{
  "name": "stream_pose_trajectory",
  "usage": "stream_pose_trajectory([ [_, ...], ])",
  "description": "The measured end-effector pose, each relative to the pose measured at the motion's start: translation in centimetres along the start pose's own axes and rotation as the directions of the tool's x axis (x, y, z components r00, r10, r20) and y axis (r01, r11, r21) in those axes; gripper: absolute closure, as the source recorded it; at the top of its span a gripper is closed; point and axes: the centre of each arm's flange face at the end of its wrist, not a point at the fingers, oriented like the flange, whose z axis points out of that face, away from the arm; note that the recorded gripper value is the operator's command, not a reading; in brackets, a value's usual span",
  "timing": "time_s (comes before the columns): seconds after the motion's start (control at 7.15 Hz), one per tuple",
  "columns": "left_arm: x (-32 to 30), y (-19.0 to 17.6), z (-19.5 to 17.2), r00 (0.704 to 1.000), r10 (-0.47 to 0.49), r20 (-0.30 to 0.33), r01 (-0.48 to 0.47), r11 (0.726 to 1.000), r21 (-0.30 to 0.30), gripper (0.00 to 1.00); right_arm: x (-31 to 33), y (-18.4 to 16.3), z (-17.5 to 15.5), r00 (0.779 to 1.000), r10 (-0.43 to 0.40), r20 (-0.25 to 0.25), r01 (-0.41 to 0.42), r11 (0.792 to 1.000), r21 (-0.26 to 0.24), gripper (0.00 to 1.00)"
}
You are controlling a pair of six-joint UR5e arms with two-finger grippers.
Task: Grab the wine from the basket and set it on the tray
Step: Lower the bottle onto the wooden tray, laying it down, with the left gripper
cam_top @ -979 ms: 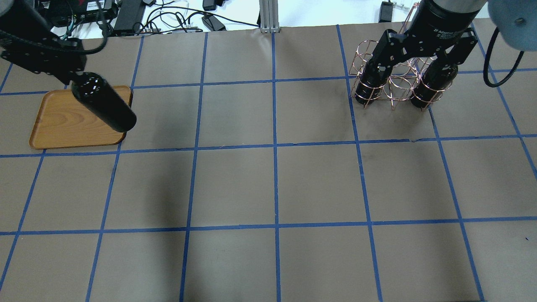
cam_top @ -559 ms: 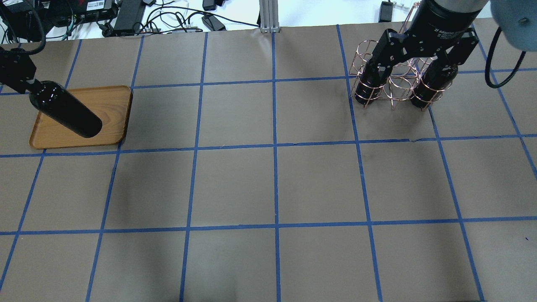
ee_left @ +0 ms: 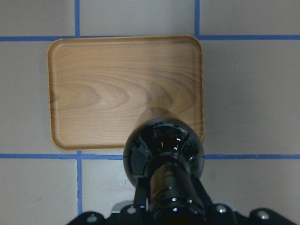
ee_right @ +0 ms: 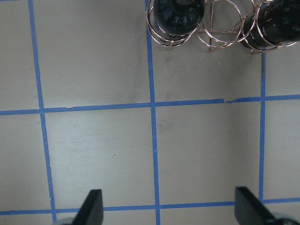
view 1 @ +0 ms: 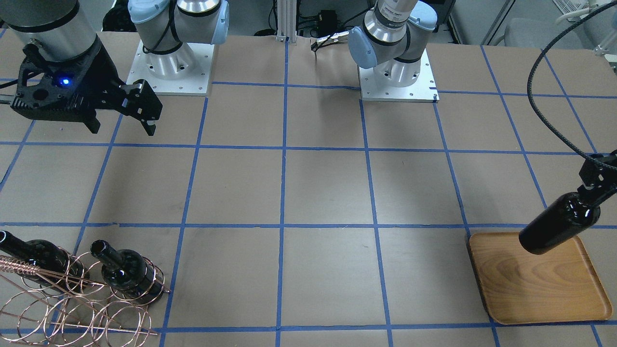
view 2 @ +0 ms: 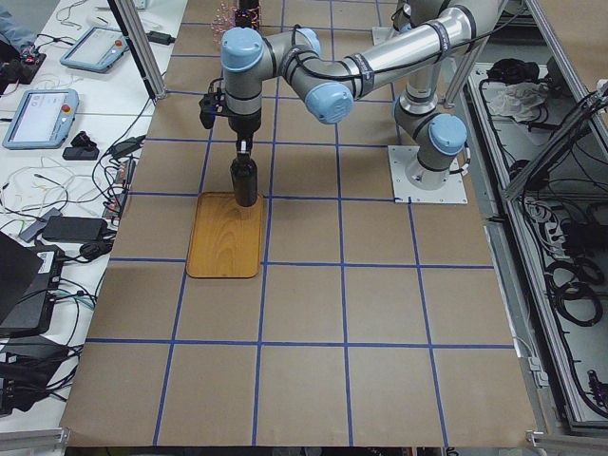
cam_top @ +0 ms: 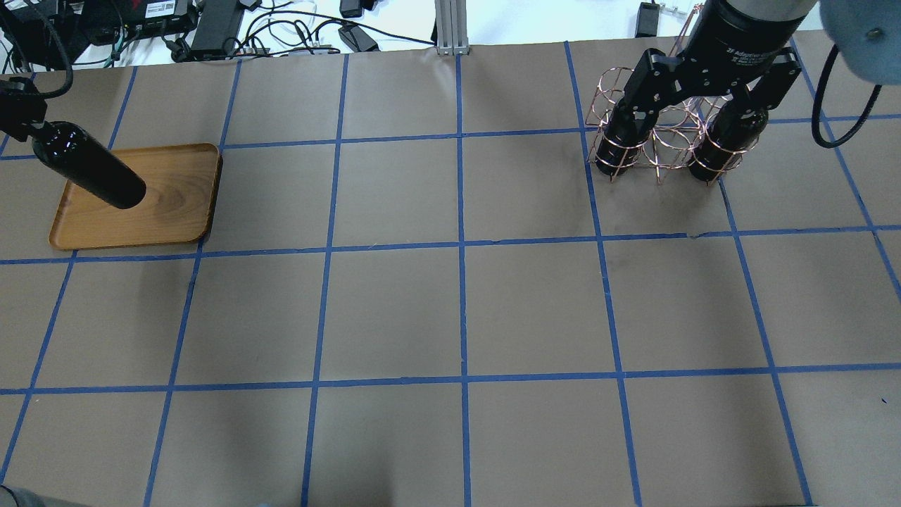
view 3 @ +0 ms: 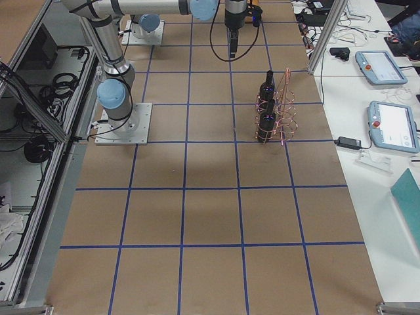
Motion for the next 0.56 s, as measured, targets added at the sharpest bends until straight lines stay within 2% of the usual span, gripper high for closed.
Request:
stream_pose_trajectory([
  [0.56, -3.0, -3.7, 4.0, 1.000, 0.012, 0.012, -0.012, 1.000, 0.012, 1.00, 0.0, 0.0, 0.0, 1.000, -0.004, 0.000, 0.004, 1.000, 0.000, 0.00],
])
